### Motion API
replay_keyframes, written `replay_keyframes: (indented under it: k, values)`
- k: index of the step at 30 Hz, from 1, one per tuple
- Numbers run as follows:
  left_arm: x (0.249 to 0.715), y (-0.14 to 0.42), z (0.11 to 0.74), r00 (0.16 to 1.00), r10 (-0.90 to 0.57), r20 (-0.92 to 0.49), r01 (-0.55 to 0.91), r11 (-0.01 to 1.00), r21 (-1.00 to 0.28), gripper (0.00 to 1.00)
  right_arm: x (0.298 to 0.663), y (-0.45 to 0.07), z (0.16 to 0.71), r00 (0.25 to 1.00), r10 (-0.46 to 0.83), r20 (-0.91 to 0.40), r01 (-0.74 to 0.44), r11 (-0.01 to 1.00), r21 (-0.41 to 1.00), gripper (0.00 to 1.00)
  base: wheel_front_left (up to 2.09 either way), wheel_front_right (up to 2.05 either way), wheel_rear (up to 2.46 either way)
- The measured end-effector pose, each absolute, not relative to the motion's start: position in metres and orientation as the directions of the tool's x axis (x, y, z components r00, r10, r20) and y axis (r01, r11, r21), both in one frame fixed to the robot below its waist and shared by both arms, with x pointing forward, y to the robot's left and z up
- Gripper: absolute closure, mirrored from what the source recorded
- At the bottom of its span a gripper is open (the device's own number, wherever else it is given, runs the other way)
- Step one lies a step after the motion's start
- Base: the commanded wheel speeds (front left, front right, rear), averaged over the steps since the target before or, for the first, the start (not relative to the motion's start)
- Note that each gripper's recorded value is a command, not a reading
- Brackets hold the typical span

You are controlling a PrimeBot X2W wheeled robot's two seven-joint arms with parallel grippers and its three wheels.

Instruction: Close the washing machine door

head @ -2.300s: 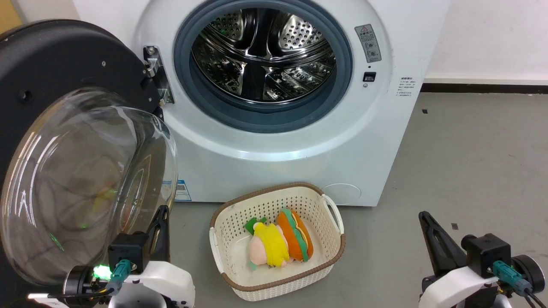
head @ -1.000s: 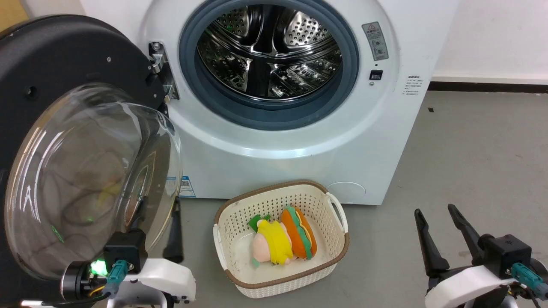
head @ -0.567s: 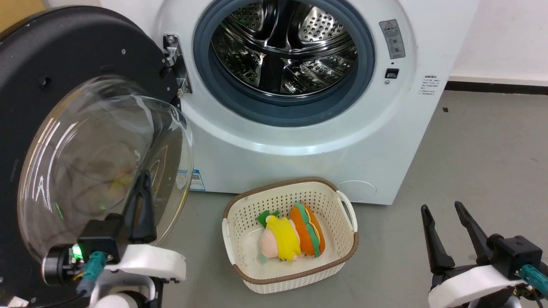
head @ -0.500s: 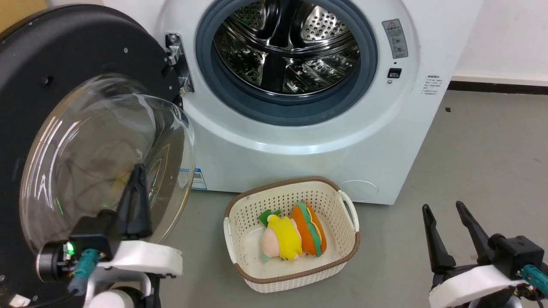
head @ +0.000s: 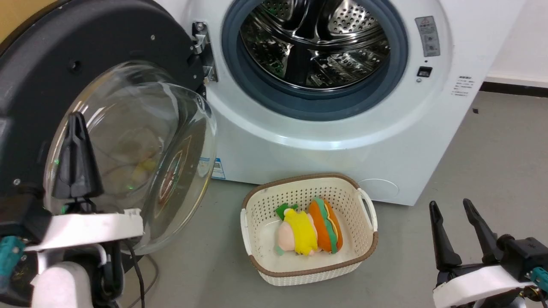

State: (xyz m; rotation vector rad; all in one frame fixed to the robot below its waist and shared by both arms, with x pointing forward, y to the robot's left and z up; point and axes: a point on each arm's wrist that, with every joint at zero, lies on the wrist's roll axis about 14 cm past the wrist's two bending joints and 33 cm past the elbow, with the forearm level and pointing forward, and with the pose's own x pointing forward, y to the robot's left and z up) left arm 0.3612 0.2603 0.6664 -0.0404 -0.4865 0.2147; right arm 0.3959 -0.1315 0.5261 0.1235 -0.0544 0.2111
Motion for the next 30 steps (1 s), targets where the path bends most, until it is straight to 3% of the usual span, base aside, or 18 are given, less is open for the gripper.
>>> replay_keyframes:
  k: [16, 27, 30]
  values:
    - [0.329, 0.34, 0.717, 0.743, 0.358, 0.566, -0.286, 0.934, -0.216, 1.0, 0.411, -0.105, 0.518, 0.961, 0.269, 0.07, -0.277, 0.945, 0.172, 0.0, 0.0, 0.0, 0.0]
    - [0.312, 0.399, 0.718, 0.726, 0.485, 0.487, -0.366, 0.872, -0.323, 1.0, 0.42, -0.084, 0.509, 0.947, 0.316, 0.064, -0.322, 0.923, 0.208, 0.0, 0.0, 0.0, 0.0]
    - [0.305, 0.432, 0.704, 0.721, 0.574, 0.389, -0.417, 0.807, -0.419, 1.0, 0.422, -0.078, 0.506, 0.942, 0.329, 0.065, -0.335, 0.913, 0.233, 0.0, 0.0, 0.0, 0.0]
